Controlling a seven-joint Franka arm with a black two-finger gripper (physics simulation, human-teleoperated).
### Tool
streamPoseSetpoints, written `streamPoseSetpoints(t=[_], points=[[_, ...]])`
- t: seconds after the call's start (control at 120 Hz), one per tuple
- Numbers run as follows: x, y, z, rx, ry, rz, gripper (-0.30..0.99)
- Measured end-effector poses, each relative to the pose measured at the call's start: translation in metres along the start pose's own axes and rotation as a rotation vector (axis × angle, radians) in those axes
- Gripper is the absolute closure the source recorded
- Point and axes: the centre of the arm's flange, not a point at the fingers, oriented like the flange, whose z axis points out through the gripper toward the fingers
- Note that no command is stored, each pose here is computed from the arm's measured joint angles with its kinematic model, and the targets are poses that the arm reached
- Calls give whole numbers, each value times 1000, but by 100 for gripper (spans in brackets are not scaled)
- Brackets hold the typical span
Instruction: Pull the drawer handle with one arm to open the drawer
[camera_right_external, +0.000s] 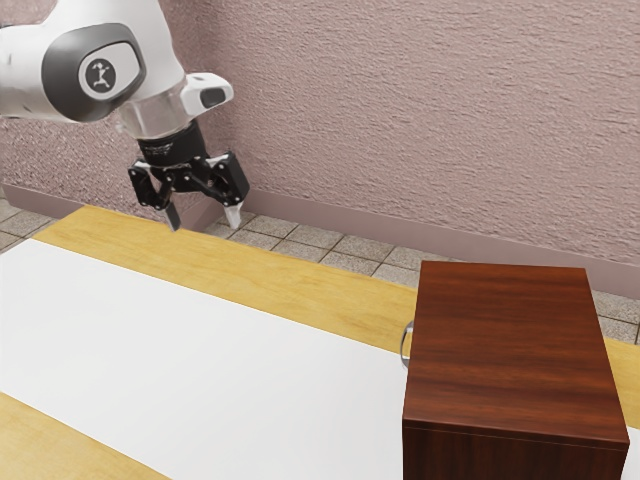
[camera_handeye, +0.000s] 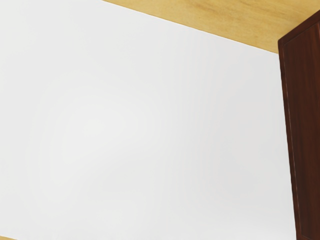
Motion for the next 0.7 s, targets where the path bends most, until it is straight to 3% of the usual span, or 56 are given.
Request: streamPoseSetpoints(t=[0.225, 0.442, 0.7], points=[[-32, 15, 43, -47, 1, -28, 0], [-39, 23, 92, -78, -19, -79, 2], [-32, 32, 131, -103, -31, -116, 19]])
